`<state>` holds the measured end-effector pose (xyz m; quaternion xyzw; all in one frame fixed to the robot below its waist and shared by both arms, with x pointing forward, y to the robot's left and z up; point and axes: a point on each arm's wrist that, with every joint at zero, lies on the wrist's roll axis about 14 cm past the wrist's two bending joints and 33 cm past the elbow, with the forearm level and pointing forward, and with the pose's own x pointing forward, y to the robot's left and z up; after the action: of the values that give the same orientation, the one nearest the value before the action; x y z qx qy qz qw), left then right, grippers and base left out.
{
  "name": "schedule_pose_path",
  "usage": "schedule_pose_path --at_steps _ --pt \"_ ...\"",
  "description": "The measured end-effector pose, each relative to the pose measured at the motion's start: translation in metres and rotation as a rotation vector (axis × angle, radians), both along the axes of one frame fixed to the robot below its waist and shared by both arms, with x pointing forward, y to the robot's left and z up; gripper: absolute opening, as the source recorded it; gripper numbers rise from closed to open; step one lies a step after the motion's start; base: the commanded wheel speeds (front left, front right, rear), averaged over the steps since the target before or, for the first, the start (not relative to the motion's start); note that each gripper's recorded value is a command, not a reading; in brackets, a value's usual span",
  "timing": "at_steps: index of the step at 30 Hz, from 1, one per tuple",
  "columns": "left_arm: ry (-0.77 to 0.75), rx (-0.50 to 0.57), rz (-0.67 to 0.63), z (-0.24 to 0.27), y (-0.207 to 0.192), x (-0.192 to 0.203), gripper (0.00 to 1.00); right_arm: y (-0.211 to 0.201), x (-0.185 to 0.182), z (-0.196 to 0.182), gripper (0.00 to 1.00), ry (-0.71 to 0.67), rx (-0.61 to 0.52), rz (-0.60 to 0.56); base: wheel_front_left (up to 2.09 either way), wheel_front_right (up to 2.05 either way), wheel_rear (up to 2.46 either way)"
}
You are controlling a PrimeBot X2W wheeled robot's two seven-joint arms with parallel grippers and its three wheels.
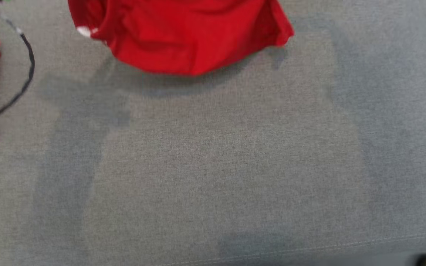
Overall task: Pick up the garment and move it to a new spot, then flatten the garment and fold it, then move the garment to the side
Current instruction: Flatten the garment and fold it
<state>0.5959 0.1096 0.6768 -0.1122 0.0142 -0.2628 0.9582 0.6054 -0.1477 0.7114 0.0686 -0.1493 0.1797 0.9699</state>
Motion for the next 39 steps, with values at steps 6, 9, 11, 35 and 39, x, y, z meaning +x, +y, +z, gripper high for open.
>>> schedule_pose_path --at_steps 6,9,11,35,39 --pt "-0.115 0.023 0.08 -0.003 -0.006 0.063 0.0 0.007 0.055 0.021 0.0 -0.117 0.103 -0.074 0.0 0.0 0.0" --pt "-0.238 -0.004 0.126 0.001 -0.006 0.089 0.0 0.007 0.077 0.02 0.0 -0.178 0.132 -0.117 0.0 0.0 0.0" --pt "-0.302 0.004 0.139 -0.008 -0.008 0.1 0.0 0.007 0.089 0.011 0.0 -0.195 0.152 -0.134 0.0 0.0 0.0" --pt "0.156 0.0 0.0 -0.267 -0.001 -0.061 0.0 -0.033 -0.09 -0.279 0.0 0.396 0.138 -0.134 0.0 0.0 0.0" --pt "0.232 -0.013 -0.002 -0.275 -0.009 -0.119 0.0 -0.043 -0.134 -0.284 0.0 0.457 0.118 -0.143 0.0 0.0 0.0"
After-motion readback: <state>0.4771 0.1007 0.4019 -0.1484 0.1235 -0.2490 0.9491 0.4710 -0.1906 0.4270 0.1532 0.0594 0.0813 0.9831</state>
